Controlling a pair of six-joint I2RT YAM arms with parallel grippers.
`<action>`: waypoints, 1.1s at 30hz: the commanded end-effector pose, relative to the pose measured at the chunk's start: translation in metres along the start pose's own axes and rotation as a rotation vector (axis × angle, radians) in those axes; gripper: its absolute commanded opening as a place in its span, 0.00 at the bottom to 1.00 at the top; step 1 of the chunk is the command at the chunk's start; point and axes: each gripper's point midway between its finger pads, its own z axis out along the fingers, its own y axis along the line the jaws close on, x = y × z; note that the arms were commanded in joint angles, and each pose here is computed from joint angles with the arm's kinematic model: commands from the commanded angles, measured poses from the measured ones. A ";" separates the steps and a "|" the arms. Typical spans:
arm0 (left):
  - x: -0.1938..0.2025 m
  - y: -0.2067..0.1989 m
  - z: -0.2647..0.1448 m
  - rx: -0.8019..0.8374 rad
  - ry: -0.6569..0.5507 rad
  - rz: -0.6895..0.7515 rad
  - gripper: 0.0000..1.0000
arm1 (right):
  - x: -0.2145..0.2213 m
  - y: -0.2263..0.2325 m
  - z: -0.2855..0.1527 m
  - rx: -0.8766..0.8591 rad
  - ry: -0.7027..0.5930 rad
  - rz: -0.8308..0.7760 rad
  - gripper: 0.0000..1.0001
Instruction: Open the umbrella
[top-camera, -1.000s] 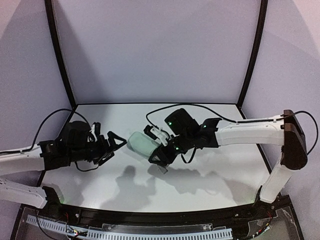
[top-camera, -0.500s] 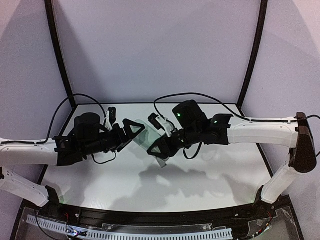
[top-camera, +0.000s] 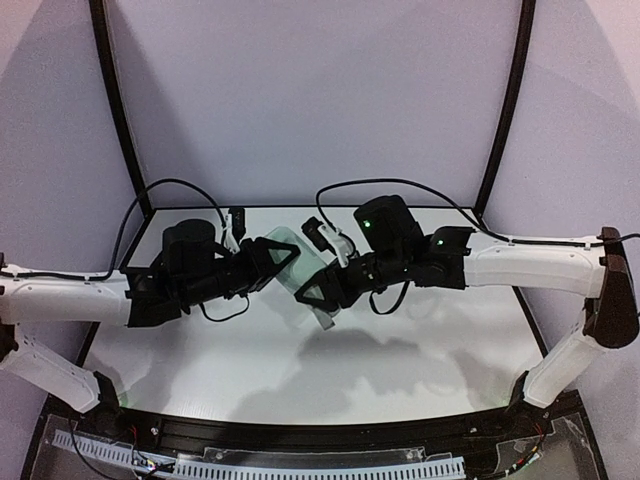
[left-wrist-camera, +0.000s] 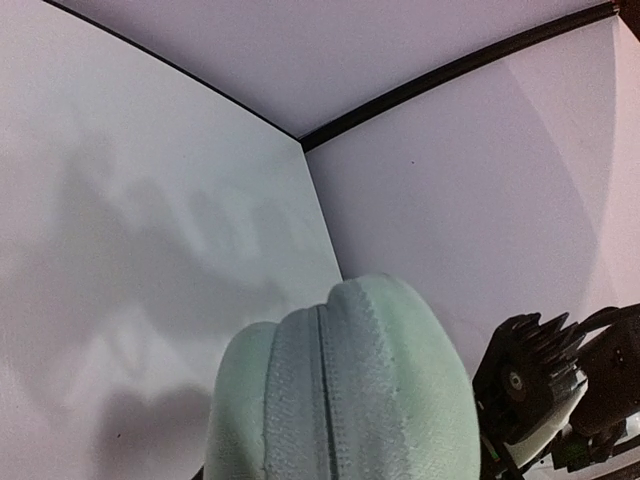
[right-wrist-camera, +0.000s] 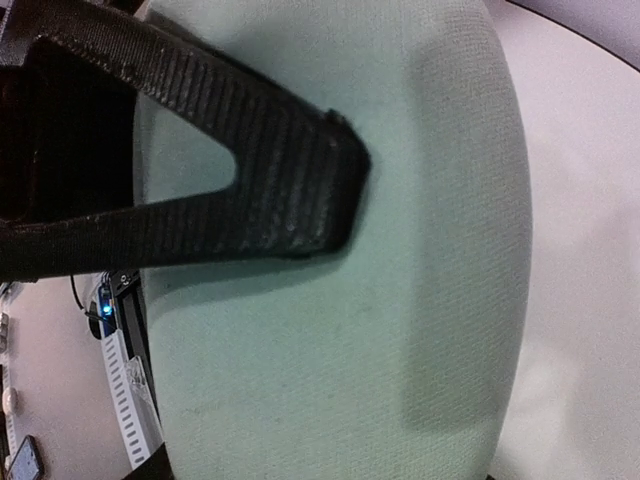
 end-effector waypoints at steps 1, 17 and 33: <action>-0.008 -0.019 0.009 0.034 -0.023 -0.003 0.08 | -0.032 0.016 -0.018 -0.018 -0.110 -0.076 0.66; -0.093 -0.135 -0.041 0.286 -0.342 0.338 0.01 | -0.050 0.010 -0.135 0.159 -0.368 -0.080 0.99; -0.134 -0.245 -0.125 0.623 -0.590 0.509 0.01 | -0.093 -0.017 -0.170 0.317 -0.658 0.052 0.78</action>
